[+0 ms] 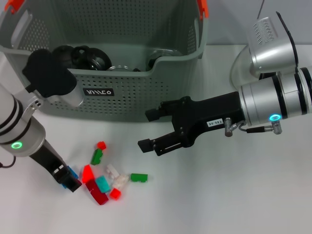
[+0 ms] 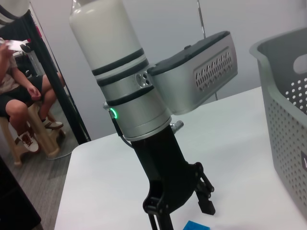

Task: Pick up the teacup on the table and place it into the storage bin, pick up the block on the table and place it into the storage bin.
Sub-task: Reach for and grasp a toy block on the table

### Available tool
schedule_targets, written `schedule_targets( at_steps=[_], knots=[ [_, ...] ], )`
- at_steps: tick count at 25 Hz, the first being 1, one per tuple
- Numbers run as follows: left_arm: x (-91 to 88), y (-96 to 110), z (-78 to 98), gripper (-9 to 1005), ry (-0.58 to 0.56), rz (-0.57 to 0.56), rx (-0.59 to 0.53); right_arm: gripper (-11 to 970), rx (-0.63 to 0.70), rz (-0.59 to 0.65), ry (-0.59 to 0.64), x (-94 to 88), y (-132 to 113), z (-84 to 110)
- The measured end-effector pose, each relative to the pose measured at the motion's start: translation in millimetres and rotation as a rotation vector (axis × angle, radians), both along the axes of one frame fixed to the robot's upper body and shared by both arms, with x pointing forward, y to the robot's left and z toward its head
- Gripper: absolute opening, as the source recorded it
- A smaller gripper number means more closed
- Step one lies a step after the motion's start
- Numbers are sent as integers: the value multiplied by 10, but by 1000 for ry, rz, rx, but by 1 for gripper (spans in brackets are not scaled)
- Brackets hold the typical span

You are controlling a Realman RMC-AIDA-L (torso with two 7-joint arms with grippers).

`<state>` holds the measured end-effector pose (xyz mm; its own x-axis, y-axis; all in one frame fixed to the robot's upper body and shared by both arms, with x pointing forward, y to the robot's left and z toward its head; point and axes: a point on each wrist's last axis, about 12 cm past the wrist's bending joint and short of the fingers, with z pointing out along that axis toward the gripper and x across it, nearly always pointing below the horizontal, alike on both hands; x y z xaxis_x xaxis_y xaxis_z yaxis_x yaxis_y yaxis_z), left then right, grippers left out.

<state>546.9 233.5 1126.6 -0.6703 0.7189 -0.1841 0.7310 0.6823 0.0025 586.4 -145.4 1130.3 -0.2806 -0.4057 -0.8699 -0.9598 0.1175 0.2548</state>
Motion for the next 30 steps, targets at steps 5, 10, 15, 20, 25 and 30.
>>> schedule_targets(
  at_steps=[5, 10, 15, 20, 25, 30],
  knots=[
    [-1, -16, -32, 877, 4, -8, 3, 941, 1, -3, -2, 5, -2, 4],
    [1, -10, -82, 877, 13, -4, 4, 941, 0, -5, -7, 12, 0, 5],
    [9, -12, -122, 877, 17, -1, 4, 941, -1, -7, -8, 16, 2, 5],
    [17, -9, -142, 872, 13, 2, 4, 941, -1, -9, -9, 22, 6, 11],
    [33, 7, -159, 866, 15, 8, 7, 941, -1, -9, -11, 26, 10, 17],
    [59, 21, -132, 657, 4, 20, 5, 941, 0, -11, -11, 29, 6, 19]
  ],
)
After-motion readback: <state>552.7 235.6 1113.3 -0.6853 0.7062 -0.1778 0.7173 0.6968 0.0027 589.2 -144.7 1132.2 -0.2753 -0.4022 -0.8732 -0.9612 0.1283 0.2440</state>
